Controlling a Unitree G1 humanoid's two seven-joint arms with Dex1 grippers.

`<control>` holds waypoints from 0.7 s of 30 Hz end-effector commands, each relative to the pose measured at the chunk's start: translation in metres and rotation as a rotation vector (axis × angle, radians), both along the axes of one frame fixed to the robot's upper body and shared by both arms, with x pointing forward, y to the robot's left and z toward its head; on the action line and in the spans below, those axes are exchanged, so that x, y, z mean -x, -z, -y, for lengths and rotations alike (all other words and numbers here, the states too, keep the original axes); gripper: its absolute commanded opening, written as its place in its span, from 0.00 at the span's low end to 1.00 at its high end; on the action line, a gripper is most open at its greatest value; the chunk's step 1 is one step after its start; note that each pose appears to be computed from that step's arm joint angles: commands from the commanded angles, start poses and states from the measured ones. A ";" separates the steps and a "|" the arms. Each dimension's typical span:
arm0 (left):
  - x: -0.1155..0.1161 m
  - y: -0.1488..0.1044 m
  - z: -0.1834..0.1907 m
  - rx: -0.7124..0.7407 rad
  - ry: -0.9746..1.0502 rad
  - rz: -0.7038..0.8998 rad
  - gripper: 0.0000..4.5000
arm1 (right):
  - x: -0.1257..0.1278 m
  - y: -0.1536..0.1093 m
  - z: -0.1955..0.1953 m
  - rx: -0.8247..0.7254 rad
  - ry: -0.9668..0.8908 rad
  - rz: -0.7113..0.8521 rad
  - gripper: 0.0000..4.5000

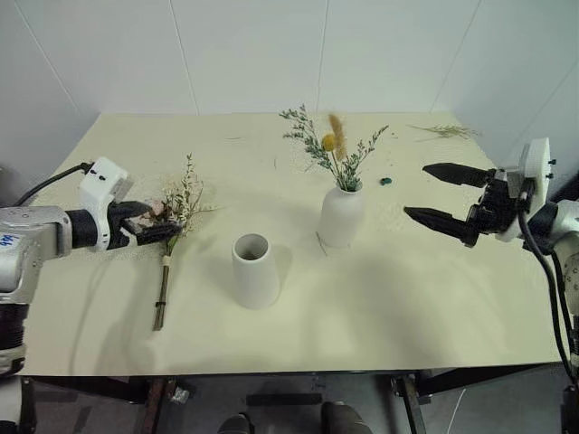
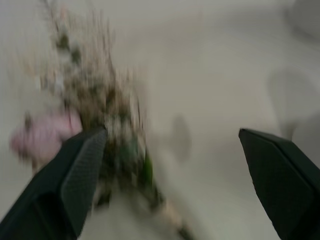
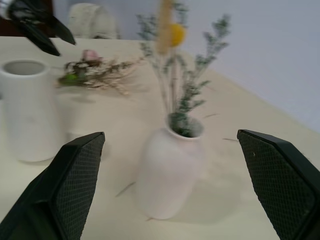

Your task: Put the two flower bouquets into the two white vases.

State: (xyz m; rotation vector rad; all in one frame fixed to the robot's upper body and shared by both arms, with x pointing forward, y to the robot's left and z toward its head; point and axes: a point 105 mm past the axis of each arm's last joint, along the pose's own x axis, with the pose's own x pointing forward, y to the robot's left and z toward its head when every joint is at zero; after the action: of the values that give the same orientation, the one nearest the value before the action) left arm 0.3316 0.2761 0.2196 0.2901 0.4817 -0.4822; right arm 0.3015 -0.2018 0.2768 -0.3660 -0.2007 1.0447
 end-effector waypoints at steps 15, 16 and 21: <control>0.015 0.061 0.026 0.010 -0.264 -0.337 1.00 | 0.049 -0.003 -0.029 0.194 -0.319 -0.100 1.00; 0.013 0.064 0.027 0.012 -0.275 -0.336 1.00 | 0.051 -0.002 -0.031 0.190 -0.330 -0.109 1.00; 0.012 0.079 0.027 -0.018 -0.309 -0.355 0.91 | 0.062 -0.003 -0.038 0.177 -0.385 -0.120 1.00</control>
State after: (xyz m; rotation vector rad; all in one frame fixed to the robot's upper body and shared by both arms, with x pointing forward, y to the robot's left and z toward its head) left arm 0.3212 0.2429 0.1445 0.1388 0.8491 -0.2621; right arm 0.2480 -0.1661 0.2699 -0.4176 -0.0252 1.4443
